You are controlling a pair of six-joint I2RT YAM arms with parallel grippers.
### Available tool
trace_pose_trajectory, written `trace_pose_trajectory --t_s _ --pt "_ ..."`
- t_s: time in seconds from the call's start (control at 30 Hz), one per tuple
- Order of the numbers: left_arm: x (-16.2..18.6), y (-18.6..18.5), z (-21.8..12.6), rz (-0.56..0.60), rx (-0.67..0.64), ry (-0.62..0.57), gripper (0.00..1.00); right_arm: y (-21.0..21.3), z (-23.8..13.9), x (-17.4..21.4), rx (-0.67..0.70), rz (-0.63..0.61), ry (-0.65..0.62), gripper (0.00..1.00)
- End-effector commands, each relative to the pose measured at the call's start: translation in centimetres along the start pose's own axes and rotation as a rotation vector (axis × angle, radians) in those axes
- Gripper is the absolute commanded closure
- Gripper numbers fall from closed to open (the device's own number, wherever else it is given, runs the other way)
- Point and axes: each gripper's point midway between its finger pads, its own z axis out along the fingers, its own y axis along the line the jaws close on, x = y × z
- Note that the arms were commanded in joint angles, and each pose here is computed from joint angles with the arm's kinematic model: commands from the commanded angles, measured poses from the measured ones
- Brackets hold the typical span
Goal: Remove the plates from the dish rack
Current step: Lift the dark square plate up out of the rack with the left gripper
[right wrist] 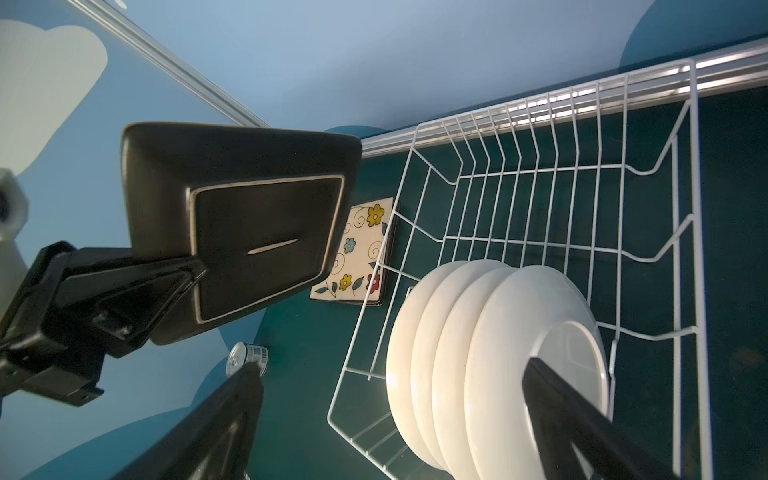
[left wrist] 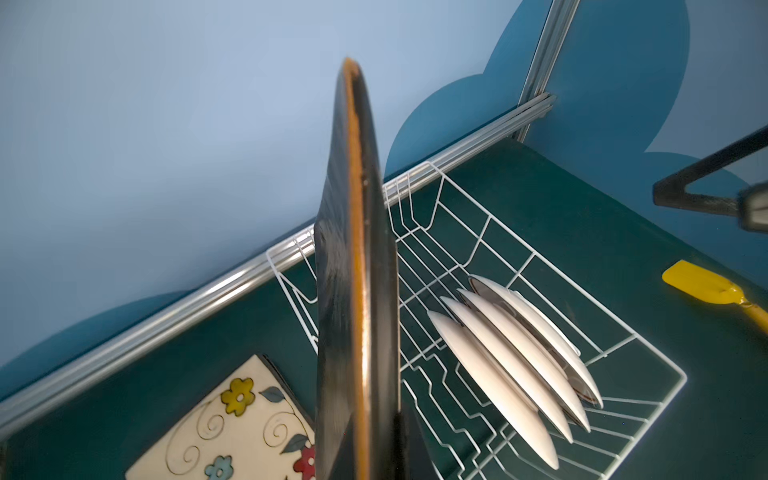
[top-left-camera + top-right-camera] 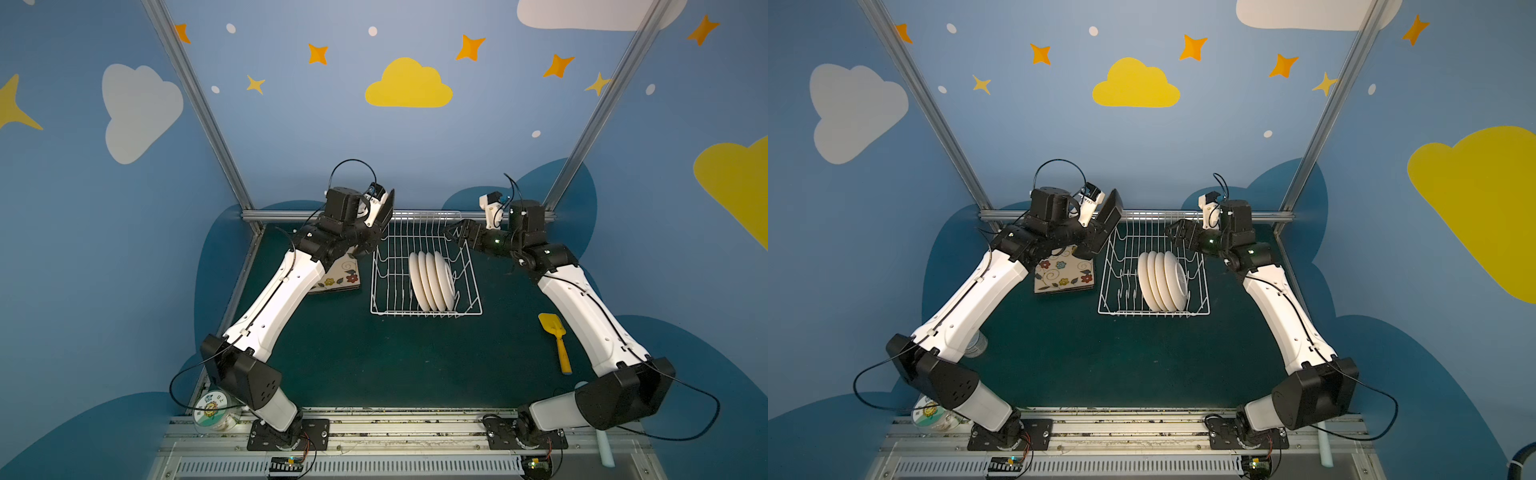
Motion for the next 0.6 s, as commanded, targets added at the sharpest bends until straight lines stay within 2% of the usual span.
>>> trace_pose_trajectory --t_s 0.0,0.17,0.37,0.57 --pt "-7.5 0.5 -4.4 0.210 -0.081 -0.328 0.97 -0.1 0.4 0.2 -0.019 0.124 0.047 0.03" --pt "-7.1 -1.0 -5.5 0.411 -0.110 -0.409 0.97 -0.4 1.3 0.2 -0.054 0.217 0.078 0.03" --pt "-5.8 -2.2 -5.6 0.631 -0.161 -0.428 0.97 -0.4 2.6 0.2 -0.096 0.312 0.120 0.03" --pt "-4.4 -2.9 -5.0 0.796 -0.199 -0.420 0.97 0.3 4.5 0.6 -0.172 0.441 0.214 0.03"
